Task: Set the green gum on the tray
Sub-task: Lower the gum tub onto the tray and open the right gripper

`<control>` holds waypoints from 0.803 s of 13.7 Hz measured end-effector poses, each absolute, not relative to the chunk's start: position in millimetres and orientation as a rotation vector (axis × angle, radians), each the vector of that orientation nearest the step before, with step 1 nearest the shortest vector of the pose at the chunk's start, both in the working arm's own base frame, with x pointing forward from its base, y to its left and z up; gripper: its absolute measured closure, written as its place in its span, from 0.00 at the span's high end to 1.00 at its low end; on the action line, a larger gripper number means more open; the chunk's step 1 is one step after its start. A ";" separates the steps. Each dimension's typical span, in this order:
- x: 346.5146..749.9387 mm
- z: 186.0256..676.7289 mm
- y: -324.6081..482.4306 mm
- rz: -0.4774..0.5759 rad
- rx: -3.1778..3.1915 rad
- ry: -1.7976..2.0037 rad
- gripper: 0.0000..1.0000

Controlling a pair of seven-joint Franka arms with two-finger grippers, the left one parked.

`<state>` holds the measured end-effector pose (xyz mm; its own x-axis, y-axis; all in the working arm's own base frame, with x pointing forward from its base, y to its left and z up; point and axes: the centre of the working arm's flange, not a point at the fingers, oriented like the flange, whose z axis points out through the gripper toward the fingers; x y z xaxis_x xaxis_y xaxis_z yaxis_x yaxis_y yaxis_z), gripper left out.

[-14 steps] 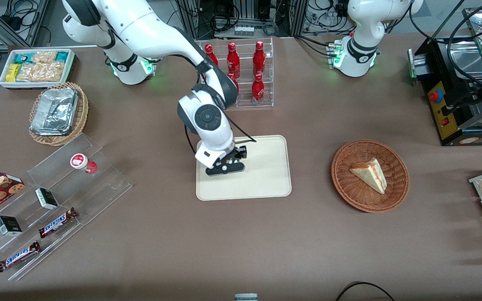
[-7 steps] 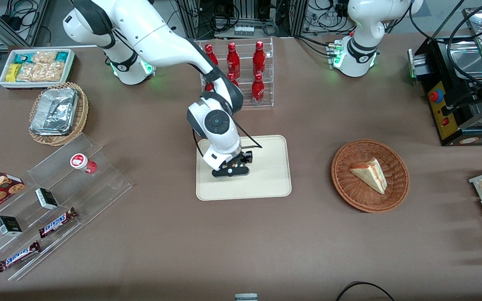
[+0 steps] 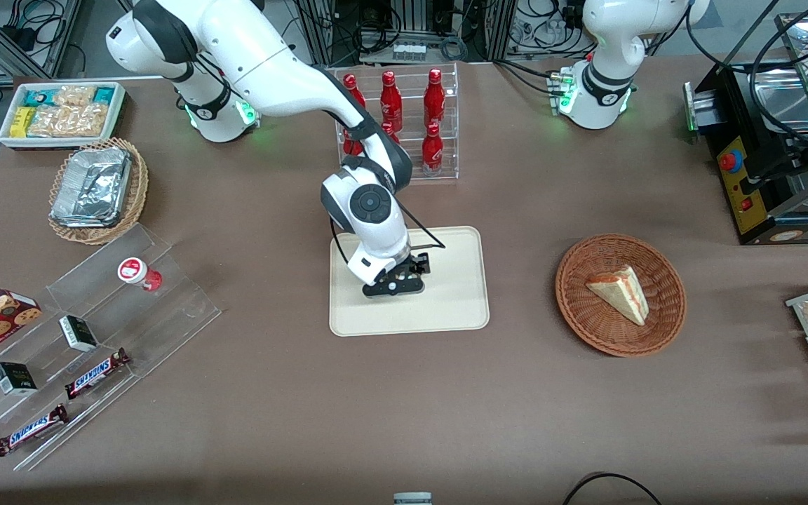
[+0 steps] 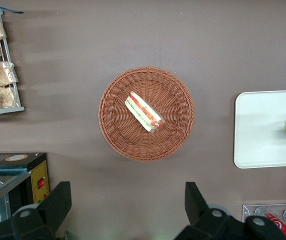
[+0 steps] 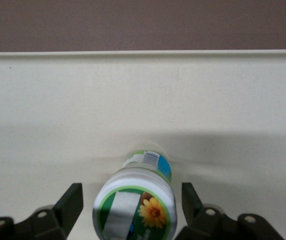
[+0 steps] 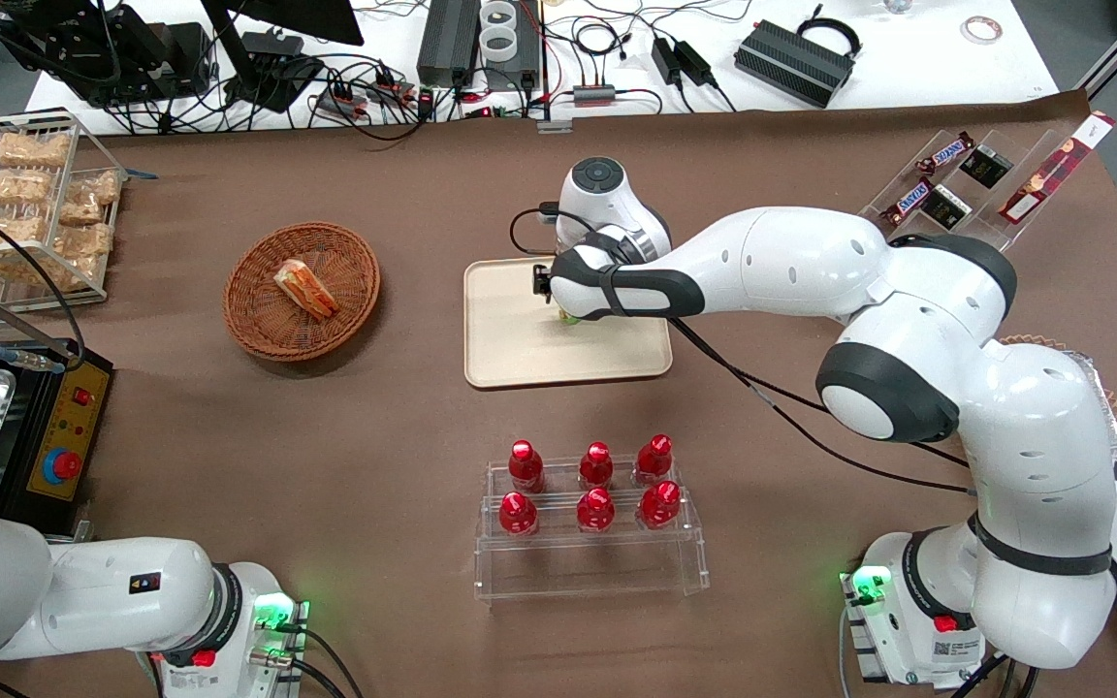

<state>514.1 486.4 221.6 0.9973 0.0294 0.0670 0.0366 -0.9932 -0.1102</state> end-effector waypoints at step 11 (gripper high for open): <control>518.1 225.9 487.9 -0.161 -3.051 -0.124 1.00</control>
